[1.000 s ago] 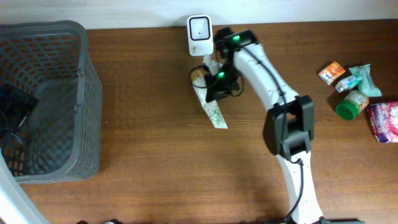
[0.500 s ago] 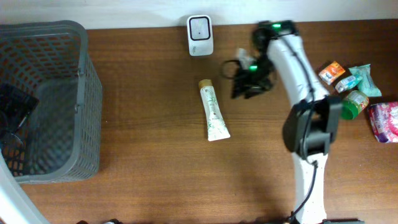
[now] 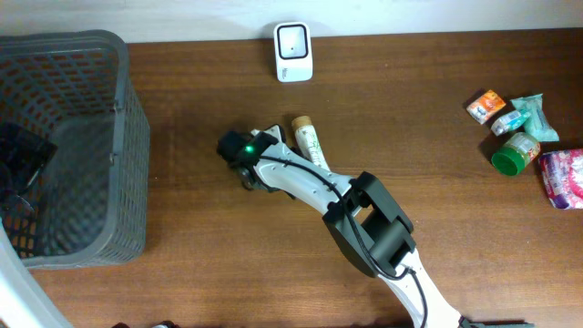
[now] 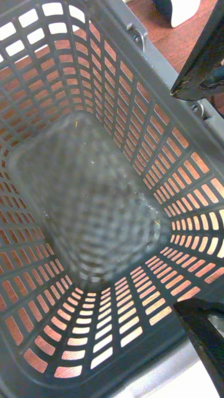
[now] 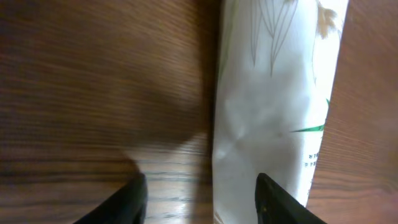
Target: Scan the item barcode
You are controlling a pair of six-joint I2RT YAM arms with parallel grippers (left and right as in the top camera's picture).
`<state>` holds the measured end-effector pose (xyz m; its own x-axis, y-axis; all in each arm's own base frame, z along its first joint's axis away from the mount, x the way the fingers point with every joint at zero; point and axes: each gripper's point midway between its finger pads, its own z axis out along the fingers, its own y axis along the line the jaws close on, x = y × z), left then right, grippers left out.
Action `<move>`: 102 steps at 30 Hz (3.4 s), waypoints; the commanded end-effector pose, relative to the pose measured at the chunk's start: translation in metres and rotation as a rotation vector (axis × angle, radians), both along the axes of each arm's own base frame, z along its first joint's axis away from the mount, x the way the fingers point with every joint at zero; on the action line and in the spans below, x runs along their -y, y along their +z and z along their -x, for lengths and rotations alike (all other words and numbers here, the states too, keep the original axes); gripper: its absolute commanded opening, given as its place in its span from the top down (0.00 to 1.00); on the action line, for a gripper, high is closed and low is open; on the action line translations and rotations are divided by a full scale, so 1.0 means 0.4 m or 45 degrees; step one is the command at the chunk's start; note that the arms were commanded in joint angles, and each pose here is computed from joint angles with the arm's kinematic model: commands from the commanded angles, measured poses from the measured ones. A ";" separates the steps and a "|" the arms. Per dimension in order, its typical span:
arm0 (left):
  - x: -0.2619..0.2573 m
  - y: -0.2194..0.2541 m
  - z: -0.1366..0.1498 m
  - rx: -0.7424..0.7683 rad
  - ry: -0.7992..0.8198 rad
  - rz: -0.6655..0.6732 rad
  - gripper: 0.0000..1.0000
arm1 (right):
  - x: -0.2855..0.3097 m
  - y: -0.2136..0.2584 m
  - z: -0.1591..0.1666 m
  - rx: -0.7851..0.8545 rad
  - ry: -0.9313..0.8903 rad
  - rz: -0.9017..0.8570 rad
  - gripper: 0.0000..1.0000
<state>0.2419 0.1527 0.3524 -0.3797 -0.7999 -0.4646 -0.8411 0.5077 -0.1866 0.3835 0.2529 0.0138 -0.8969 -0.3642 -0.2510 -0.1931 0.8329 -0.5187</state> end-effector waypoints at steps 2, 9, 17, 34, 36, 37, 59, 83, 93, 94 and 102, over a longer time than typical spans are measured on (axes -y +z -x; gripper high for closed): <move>-0.004 -0.001 0.001 -0.003 0.010 0.003 0.01 | 0.076 0.007 -0.029 0.120 -0.016 0.178 0.45; -0.004 -0.001 0.001 -0.003 0.010 0.003 0.01 | 0.126 0.058 -0.070 0.169 0.068 0.379 0.32; -0.004 -0.001 0.001 -0.003 0.010 0.003 0.01 | 0.198 -0.059 -0.075 -0.159 -0.030 0.064 0.96; -0.004 -0.001 0.001 -0.003 0.010 0.003 0.01 | 0.448 0.029 -0.053 -0.799 -0.392 -1.358 0.70; -0.004 -0.001 0.001 -0.003 0.010 0.003 0.01 | 0.483 0.118 -0.064 -0.797 -0.382 -1.352 0.60; -0.004 -0.001 0.001 -0.003 0.010 0.003 0.01 | 0.471 0.156 -0.059 -0.815 -0.322 -1.347 0.55; -0.004 -0.001 0.001 -0.003 0.010 0.003 0.01 | 0.257 0.037 0.011 -0.923 -0.042 -1.598 0.96; -0.004 -0.001 0.001 -0.003 0.010 0.003 0.01 | 0.011 0.596 0.117 -0.424 1.194 -2.078 0.96; -0.004 -0.001 0.001 -0.003 0.010 0.003 0.01 | 0.220 0.282 -0.096 -0.386 0.222 -1.090 0.96; -0.004 -0.001 0.001 -0.003 0.010 0.003 0.01 | 0.257 0.266 -0.108 -0.352 0.129 -0.981 0.96; -0.004 -0.001 0.001 -0.003 0.010 0.003 0.01 | 0.497 0.071 -0.063 -0.195 -0.367 -0.234 0.96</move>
<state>0.2420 0.1528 0.3525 -0.3794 -0.7997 -0.4654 -0.8411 0.5077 -0.1867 0.4277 0.0627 0.0670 -0.9804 -0.0590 -0.1879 -0.0029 0.9583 -0.2857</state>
